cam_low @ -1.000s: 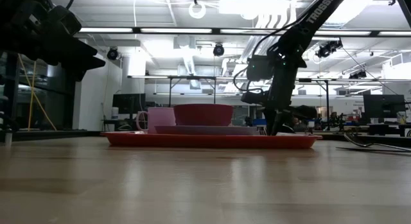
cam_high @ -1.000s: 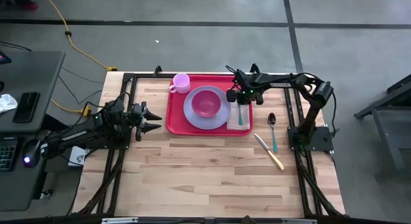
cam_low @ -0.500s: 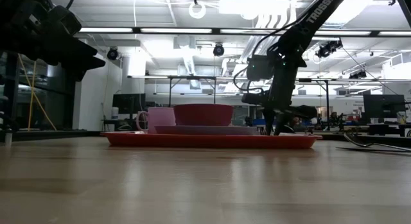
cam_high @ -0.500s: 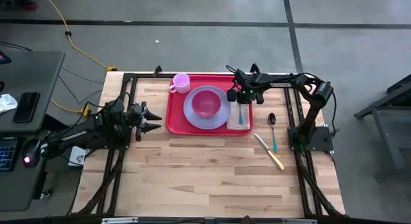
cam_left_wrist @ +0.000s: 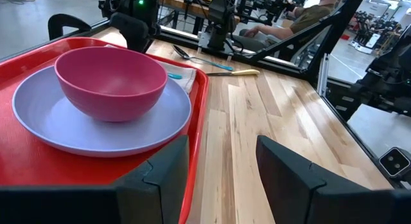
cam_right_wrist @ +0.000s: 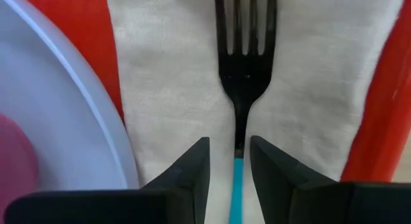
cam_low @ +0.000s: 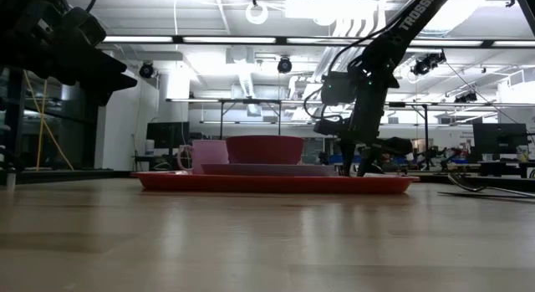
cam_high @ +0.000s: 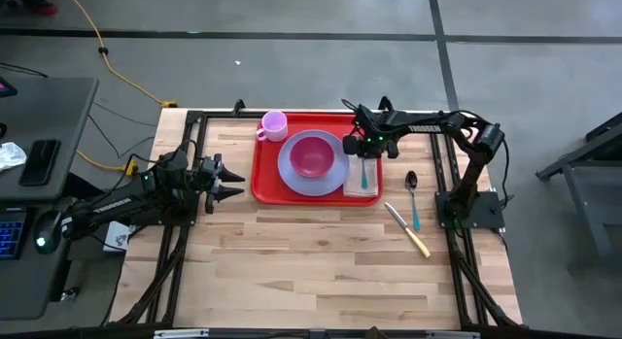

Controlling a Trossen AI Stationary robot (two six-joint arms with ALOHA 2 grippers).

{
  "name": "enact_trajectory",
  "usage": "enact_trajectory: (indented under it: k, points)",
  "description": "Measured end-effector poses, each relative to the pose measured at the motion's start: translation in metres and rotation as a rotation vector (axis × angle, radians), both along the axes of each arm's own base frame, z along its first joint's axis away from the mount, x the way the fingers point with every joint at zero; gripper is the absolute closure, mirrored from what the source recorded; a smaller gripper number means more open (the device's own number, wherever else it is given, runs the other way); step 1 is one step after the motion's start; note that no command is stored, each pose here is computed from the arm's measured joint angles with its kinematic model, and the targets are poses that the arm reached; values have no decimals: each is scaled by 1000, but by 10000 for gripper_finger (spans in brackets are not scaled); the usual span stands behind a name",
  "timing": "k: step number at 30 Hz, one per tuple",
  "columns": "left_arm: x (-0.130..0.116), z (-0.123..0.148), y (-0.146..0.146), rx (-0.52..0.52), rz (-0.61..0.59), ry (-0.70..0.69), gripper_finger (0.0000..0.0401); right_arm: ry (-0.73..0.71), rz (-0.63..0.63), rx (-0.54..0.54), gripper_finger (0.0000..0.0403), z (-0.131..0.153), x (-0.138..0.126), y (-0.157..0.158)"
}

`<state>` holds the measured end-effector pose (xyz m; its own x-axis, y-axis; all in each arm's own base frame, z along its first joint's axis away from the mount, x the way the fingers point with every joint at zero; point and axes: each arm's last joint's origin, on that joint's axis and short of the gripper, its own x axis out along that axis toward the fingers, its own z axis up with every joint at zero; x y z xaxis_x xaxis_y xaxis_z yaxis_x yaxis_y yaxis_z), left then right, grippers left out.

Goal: Set up tray
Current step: Put the spoon on the napkin on the tray

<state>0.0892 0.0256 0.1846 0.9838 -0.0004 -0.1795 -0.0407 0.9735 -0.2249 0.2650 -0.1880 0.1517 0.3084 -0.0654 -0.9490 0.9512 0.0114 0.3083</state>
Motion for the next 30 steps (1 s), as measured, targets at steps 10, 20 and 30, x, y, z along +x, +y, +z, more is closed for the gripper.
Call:
enact_trajectory:
  k: [10, 20, 30]
  points:
    - [0, 0, 0, -10, -13, -1, 190, -14, 10, 30, 314, 0, 0, 1]
    - [0, 0, -1, -15, -42, -2, 190, -7, 10, 37, 317, 0, -1, 2]
    - [0, 0, -1, -15, -41, -2, 190, -40, -8, -67, 317, 41, -18, 4]
